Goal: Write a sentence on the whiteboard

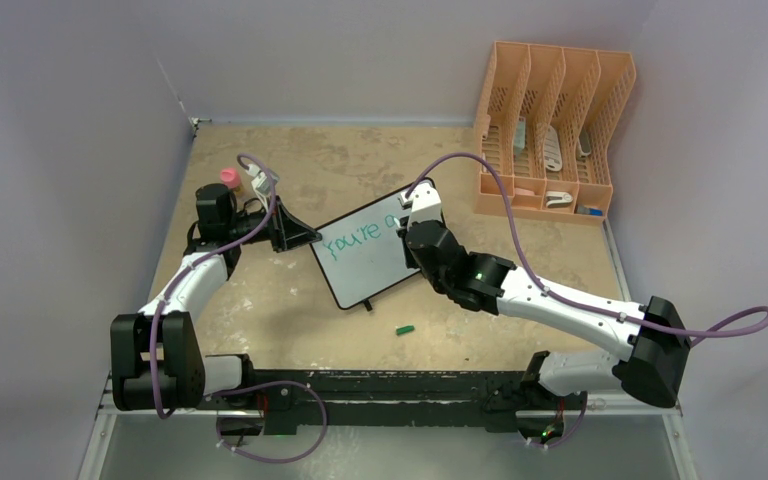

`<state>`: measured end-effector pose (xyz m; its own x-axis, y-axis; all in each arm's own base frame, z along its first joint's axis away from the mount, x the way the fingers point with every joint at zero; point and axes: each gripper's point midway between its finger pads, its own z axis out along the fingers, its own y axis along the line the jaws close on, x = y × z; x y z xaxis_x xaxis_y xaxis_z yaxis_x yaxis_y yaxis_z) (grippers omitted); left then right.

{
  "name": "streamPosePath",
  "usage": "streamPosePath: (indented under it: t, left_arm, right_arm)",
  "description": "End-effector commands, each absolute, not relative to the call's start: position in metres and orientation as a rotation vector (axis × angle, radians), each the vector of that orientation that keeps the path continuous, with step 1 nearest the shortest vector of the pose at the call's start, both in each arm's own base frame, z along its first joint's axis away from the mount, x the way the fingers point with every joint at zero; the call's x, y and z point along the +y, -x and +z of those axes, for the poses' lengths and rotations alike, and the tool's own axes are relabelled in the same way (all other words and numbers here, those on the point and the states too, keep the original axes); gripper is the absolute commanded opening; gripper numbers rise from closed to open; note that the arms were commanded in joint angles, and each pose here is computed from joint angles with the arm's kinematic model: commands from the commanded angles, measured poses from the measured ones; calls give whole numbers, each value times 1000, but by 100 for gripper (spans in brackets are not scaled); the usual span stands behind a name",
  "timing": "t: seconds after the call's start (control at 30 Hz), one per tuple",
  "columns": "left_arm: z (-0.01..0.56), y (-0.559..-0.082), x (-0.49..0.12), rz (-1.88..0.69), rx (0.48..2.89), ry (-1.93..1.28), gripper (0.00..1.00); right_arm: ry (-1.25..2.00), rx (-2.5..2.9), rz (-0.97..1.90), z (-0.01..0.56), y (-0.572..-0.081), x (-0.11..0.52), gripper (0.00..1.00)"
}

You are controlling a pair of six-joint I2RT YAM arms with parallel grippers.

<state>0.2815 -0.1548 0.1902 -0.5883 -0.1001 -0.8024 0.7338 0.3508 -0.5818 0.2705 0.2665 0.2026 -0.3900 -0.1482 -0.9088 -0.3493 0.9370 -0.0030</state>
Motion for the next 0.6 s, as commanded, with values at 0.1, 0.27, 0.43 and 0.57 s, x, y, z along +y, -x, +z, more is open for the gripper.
streamPosePath:
  t: [0.1, 0.27, 0.43, 0.57]
  left_arm:
    - [195, -284, -157, -1308, 1791, -613, 0]
    - [195, -284, -157, -1307, 1792, -612, 0]
    - [195, -284, -157, -1307, 1791, -614, 0]
    - [195, -284, -157, -1307, 1792, -613, 0]
  right_arm:
    - [317, 1924, 260, 227, -278, 271, 0]
    - [321, 1946, 263, 220, -274, 270, 0]
    - [326, 1965, 254, 214, -271, 267, 0]
    - [326, 1978, 250, 210, -269, 264, 0]
